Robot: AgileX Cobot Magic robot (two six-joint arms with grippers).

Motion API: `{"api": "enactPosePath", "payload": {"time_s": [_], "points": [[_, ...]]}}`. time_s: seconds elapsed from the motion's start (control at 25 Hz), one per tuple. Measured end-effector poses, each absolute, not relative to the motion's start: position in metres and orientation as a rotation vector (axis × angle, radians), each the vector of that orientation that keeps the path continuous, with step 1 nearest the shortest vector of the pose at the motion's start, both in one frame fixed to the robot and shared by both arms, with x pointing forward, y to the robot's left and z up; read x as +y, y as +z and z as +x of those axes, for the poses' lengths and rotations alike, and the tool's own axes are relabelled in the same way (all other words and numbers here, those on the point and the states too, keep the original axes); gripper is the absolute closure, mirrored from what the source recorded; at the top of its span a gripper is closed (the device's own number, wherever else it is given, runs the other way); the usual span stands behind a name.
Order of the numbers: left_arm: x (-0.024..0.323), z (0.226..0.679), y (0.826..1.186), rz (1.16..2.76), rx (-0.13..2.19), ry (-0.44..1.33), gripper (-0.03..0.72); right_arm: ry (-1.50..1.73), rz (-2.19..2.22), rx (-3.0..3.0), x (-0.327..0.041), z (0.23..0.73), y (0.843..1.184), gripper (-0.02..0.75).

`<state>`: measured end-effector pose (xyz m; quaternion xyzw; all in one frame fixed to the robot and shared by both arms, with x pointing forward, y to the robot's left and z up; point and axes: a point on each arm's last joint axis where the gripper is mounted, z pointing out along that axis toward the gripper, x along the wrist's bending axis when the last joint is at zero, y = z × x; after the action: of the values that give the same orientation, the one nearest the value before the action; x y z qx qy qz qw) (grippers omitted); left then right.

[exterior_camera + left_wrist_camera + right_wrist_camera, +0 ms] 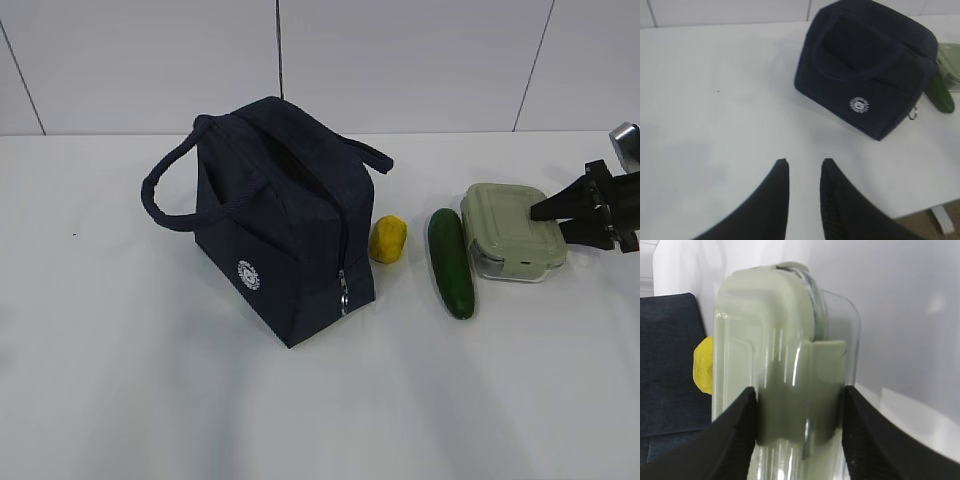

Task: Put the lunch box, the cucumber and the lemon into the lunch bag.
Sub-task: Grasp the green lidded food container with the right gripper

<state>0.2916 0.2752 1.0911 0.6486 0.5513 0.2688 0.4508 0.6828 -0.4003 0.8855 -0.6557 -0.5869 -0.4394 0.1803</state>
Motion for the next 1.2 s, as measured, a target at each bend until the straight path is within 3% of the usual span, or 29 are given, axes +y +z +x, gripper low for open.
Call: {"api": "enactPosePath", "payload": {"time_s": [0.56,0.92,1.04,1.2], "points": [[0.246,0.429,1.113,1.717,1.355,0.259,0.543,-1.241,-1.851,-1.658,-0.4,0.683,0.886,0.357],[0.172,0.502,1.083,1.878,1.282,0.011,0.536,-1.242,-1.851,-1.658,-0.4,0.683,0.886,0.357],[0.156,0.527,1.083,1.843,1.292,-0.038,0.501,-1.241,-1.849,-1.658,-0.4,0.683,0.886,0.357],[0.144,0.552,1.087,1.776,1.332,-0.105,0.397,-1.241,-1.849,-1.658,-0.4,0.683,0.886,0.357]]}}
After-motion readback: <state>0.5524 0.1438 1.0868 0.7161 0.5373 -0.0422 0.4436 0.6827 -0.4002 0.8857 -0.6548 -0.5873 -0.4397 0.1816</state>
